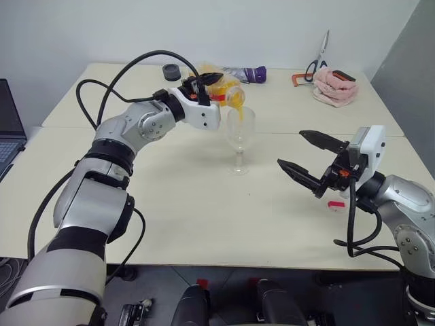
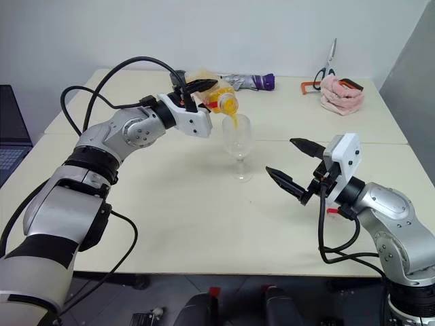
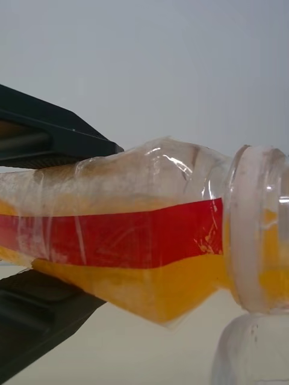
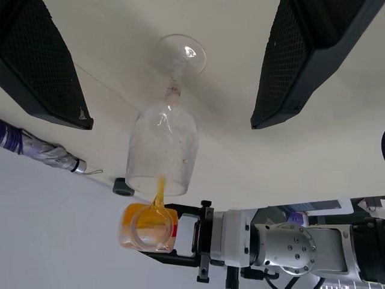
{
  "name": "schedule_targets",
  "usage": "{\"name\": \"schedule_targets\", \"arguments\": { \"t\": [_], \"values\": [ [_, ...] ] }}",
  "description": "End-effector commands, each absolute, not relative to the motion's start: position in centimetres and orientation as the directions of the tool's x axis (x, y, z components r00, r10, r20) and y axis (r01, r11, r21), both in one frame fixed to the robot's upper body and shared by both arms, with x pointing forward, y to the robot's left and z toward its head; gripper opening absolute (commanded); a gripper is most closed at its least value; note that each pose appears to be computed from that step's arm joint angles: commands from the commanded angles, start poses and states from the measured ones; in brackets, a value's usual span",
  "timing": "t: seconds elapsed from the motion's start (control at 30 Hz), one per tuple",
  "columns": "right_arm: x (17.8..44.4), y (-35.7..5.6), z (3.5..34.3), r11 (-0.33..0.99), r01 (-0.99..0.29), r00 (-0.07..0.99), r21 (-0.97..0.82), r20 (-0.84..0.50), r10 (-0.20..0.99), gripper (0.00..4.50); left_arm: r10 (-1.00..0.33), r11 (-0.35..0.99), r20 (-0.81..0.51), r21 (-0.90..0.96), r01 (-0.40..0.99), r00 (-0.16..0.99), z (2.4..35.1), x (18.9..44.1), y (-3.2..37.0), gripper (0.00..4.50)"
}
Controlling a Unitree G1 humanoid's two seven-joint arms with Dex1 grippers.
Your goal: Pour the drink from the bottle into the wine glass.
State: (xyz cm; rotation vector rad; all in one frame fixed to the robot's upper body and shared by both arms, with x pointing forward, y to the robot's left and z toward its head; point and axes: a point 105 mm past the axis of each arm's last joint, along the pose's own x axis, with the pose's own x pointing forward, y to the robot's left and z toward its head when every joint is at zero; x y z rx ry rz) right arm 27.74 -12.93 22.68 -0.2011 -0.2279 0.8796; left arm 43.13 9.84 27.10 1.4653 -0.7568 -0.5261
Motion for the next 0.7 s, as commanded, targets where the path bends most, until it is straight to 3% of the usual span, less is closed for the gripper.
{"name": "schedule_targets", "arguments": {
  "t": [0.03,0.7],
  "values": [
    [27.29,-12.74,23.59,0.615,-0.73,0.601,-0.299,0.149,0.785,4.5,-0.738,0.088,0.223,0.968,-0.236,0.637,30.58,42.59,9.59,1.71],
    [26.84,-11.82,23.62,0.594,-0.748,0.576,-0.296,0.153,0.803,4.5,-0.733,0.08,0.241,0.959,-0.272,0.637,30.99,42.62,9.72,1.71]
  ]
}}
